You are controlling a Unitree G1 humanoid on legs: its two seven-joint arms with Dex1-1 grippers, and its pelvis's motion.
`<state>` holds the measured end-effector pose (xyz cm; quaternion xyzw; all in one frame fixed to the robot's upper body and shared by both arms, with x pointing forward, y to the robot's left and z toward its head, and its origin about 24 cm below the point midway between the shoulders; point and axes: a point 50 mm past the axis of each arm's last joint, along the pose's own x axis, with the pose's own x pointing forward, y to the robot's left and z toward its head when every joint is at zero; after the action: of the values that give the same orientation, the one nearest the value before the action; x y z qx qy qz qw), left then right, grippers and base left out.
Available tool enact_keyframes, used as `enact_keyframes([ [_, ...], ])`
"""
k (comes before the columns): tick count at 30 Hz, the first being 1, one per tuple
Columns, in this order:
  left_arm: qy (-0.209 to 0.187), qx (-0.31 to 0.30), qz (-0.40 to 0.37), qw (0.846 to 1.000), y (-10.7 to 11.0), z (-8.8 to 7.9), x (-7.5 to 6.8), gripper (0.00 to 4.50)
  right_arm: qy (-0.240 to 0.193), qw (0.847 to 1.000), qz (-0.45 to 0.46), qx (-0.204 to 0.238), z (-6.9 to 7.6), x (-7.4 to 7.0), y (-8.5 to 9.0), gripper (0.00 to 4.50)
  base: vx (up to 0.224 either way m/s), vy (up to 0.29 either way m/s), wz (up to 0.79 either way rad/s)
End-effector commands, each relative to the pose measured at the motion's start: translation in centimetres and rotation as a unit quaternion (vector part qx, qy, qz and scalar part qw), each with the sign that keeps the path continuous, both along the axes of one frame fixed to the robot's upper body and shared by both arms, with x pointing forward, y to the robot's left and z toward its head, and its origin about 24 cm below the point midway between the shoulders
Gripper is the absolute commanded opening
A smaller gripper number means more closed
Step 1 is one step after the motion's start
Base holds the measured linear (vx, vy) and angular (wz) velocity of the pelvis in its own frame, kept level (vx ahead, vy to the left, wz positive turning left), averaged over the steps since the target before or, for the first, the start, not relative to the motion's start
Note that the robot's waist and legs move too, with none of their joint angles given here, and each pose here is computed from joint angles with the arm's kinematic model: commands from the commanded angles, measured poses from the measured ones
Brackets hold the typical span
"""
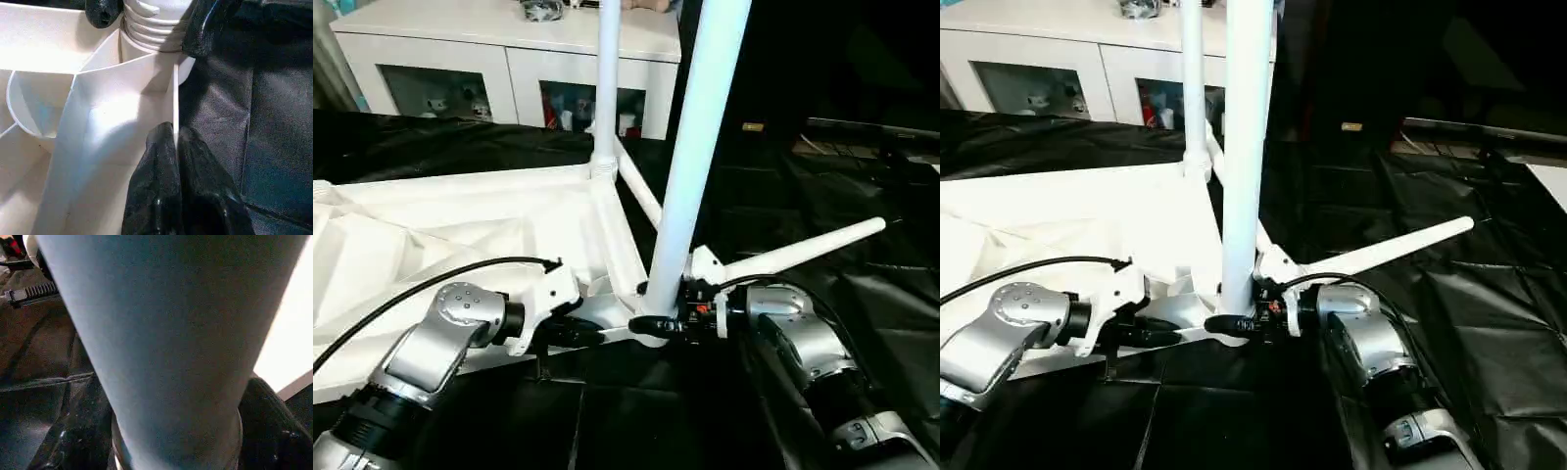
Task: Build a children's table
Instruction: Rotate leg to tighten
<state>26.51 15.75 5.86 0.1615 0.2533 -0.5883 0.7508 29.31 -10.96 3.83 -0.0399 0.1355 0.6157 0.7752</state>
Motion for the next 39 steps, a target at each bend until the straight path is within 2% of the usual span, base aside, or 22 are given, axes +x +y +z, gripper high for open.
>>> enact_keyframes([
  [1, 0.008, -0.013, -0.024, 1.0, -0.7, 0.1, -0.3, 0.0, 0.002, 1.0, 0.002, -0.003, -0.1, -0.2, 0.1, 2.75, 0.0, 0.0, 0.0],
  [7, 0.009, -0.013, -0.022, 1.0, -0.7, 0.0, -0.3, 0.0, 0.005, 1.0, -0.007, -0.001, -0.2, -0.1, 0.3, 2.72, 0.0, 0.0, 0.0],
  [10, -0.009, -0.018, 0.002, 1.0, -0.8, 0.0, 0.2, 0.0, -0.01, 0.996, -0.088, -0.013, -0.6, 1.2, 0.3, 2.72, 0.0, 0.0, 0.0],
  [13, -0.042, -0.01, 0.062, 0.997, -1.2, -0.4, 1.5, 0.0, -0.004, 0.981, -0.195, -0.019, -1.3, 2.5, 0.5, 2.72, 0.0, 0.0, 0.0],
  [16, -0.055, 0.006, 0.142, 0.988, -1.7, -1.2, 2.8, 0.0, 0.02, 0.965, -0.261, -0.01, -1.9, 3.0, 1.4, 2.72, 0.0, 0.0, 0.0],
  [20, -0.06, 0.015, 0.252, 0.966, -2.9, -2.0, 4.5, 0.0, 0.038, 0.94, -0.34, -0.021, -2.6, 3.4, 2.8, 2.71, 0.0, 0.0, 0.0],
  [21, -0.061, 0.009, 0.286, 0.956, -3.8, -2.2, 5.2, 0.0, 0.046, 0.924, -0.379, -0.03, -3.0, 3.6, 3.3, 2.71, 0.0, 0.0, 0.0],
  [22, -0.064, 0.006, 0.299, 0.952, -4.2, -2.3, 5.5, 0.0, 0.056, 0.919, -0.389, -0.029, -3.2, 3.7, 3.6, 2.71, 0.0, 0.0, 0.0],
  [27, -0.078, -0.01, 0.307, 0.949, -5.9, -2.1, 6.4, 0.0, 0.041, 0.919, -0.39, -0.044, -3.2, 3.8, 4.7, 2.71, 0.0, 0.0, 0.0],
  [32, -0.079, -0.007, 0.299, 0.951, -6.1, -2.0, 6.5, 0.0, 0.034, 0.915, -0.397, -0.054, -3.2, 3.9, 4.4, 2.71, 0.0, 0.0, 0.0],
  [35, -0.082, -0.003, 0.299, 0.951, -5.9, -2.1, 6.7, 0.0, 0.047, 0.919, -0.39, -0.019, -2.9, 4.0, 4.7, 2.71, 0.0, 0.0, 0.0],
  [37, -0.086, -0.004, 0.296, 0.951, -5.8, -2.1, 6.8, 0.0, 0.055, 0.921, -0.385, 0.001, -2.5, 4.0, 4.8, 3.26, 0.0, 0.0, 0.0],
  [39, -0.091, -0.007, 0.294, 0.951, -5.8, -2.0, 6.9, 0.0, 0.04, 0.929, -0.368, 0.002, -2.2, 4.0, 5.0, 3.4, 0.0, 0.0, 0.0],
])
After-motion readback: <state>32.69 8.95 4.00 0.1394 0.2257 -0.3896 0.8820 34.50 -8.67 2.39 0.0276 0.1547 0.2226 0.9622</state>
